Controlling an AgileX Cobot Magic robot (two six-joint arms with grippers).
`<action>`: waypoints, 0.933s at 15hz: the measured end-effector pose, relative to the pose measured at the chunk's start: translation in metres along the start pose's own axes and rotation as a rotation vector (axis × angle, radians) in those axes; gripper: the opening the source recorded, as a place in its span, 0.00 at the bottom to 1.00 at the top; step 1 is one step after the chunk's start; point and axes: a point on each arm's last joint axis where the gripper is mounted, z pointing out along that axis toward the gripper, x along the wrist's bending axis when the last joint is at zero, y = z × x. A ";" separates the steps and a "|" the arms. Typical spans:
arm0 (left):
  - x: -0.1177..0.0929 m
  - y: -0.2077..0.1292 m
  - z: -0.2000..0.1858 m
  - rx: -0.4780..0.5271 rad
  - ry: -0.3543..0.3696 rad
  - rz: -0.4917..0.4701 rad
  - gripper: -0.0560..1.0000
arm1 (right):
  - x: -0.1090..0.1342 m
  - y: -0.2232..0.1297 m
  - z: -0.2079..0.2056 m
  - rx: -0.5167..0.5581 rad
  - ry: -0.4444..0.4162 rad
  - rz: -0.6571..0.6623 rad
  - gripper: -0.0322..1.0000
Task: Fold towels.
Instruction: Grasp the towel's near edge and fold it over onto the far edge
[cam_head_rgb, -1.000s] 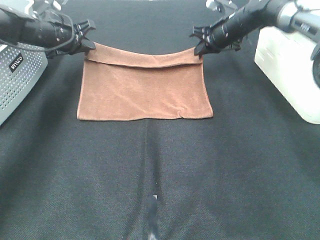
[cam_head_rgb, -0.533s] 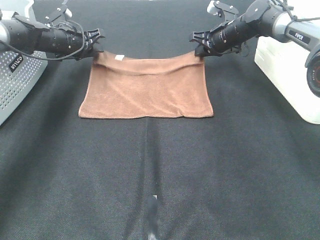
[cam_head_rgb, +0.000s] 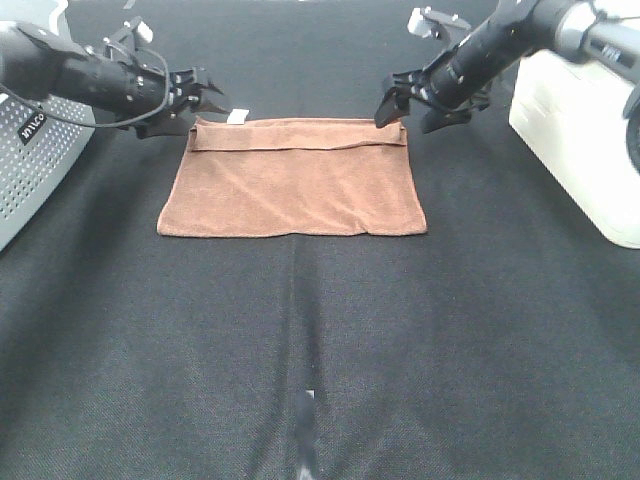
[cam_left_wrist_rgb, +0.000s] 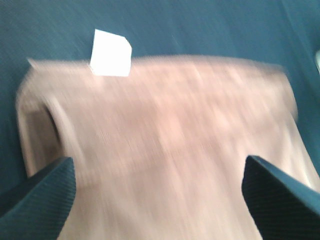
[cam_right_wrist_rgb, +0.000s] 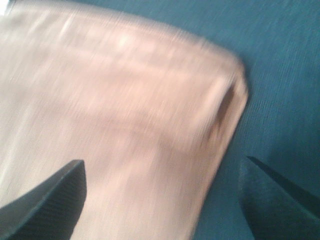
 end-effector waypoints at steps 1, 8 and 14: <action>0.000 0.000 0.000 0.000 0.000 0.000 0.86 | 0.000 0.000 0.000 0.000 0.000 0.000 0.78; -0.018 -0.013 -0.021 0.276 -0.091 -0.106 0.86 | 0.014 -0.014 -0.020 0.222 0.055 0.090 0.78; -0.030 -0.061 -0.065 0.336 0.022 -0.218 0.86 | 0.025 -0.040 -0.041 0.338 0.059 0.173 0.78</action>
